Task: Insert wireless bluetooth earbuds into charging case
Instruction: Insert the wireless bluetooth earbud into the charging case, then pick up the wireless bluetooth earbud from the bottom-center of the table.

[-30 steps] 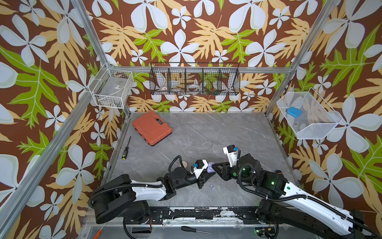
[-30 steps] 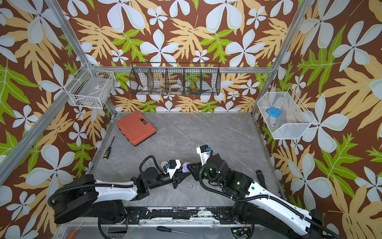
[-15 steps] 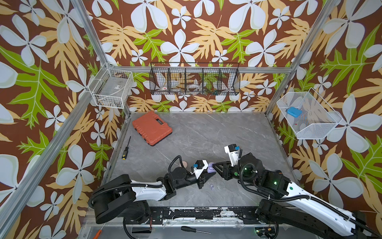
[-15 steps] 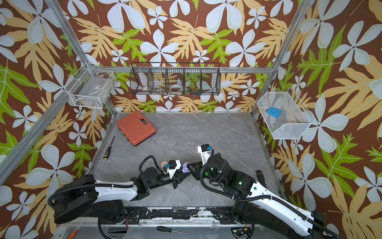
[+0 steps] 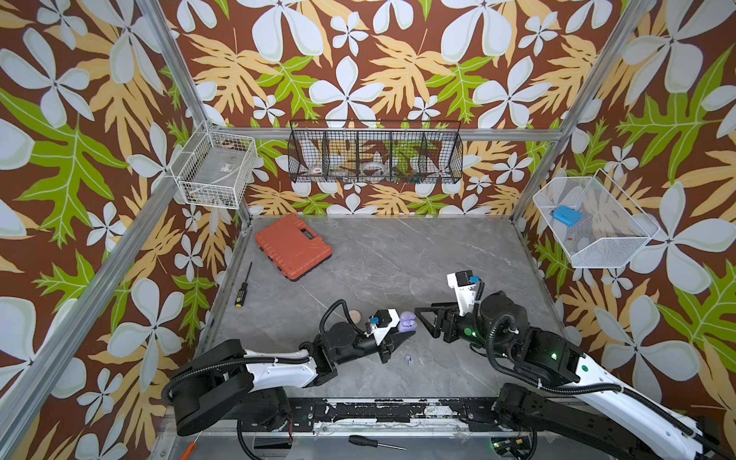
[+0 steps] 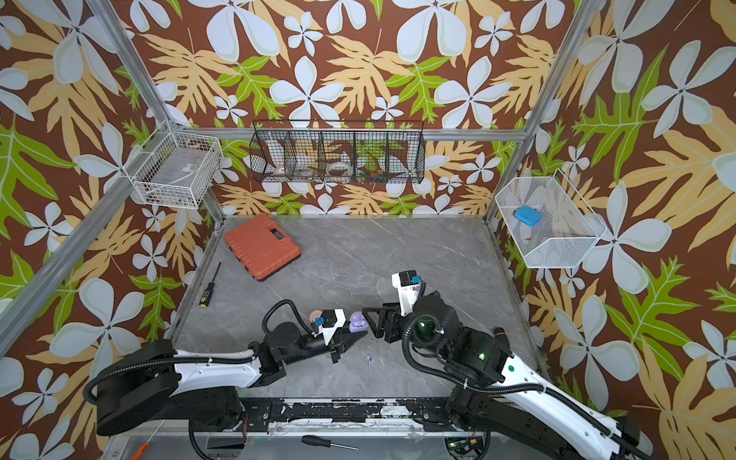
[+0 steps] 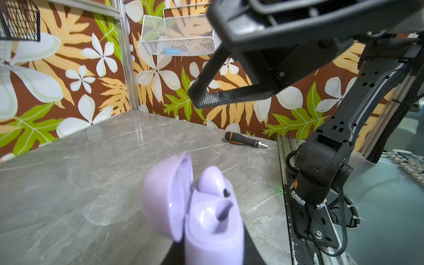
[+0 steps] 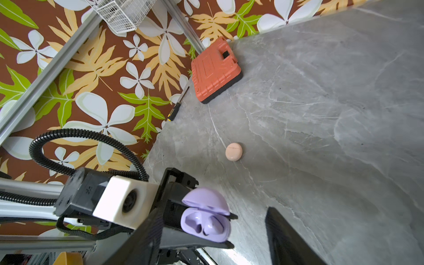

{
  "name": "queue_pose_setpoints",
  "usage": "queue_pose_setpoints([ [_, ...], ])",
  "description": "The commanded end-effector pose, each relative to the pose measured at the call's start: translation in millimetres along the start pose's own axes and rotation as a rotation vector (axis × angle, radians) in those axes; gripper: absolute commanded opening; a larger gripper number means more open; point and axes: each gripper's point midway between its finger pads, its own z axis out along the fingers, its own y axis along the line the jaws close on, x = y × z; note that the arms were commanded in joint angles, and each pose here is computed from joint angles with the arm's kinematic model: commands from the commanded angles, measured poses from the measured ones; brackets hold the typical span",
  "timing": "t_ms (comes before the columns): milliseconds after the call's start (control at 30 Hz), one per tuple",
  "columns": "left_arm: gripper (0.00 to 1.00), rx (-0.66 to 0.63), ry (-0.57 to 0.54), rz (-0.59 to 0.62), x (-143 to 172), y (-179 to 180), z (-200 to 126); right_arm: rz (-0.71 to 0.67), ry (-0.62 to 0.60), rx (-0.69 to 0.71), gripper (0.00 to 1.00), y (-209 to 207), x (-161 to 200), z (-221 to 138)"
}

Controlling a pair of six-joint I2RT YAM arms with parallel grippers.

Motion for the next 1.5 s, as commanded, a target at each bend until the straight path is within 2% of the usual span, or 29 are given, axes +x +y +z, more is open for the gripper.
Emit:
queue_pose_setpoints([
  [0, 0.0, -0.018, -0.026, 0.089, -13, 3, -3, -0.028, -0.031, 0.098, 0.82, -17, -6, -8],
  [167, 0.0, -0.029, -0.034, 0.197, -34, 1, -15, -0.034, -0.043, 0.16, 1.0, -28, -8, -14],
  [333, 0.0, -0.077, -0.016, 0.325, -50, 4, -37, -0.025, -0.036, 0.212, 1.0, -41, -2, -15],
  [433, 0.0, -0.095, 0.026, 0.374, -45, 5, -54, -0.013, -0.003, 0.228, 1.0, -48, 9, -10],
  [533, 0.0, -0.126, 0.031, 0.38, -40, 7, -72, -0.001, 0.042, 0.242, 1.0, -55, 24, -3],
  [733, 0.0, -0.194, -0.049, 0.342, -35, 12, -99, 0.031, 0.109, 0.276, 1.0, -76, 58, 13],
  [1233, 0.0, -0.259, -0.036, 0.418, -34, 21, -108, 0.17, 0.338, 0.258, 1.0, -108, 153, 46],
  [1467, 0.0, -0.254, -0.015, 0.435, -29, 22, -106, 0.173, 0.391, 0.293, 0.91, -116, 168, 52],
])
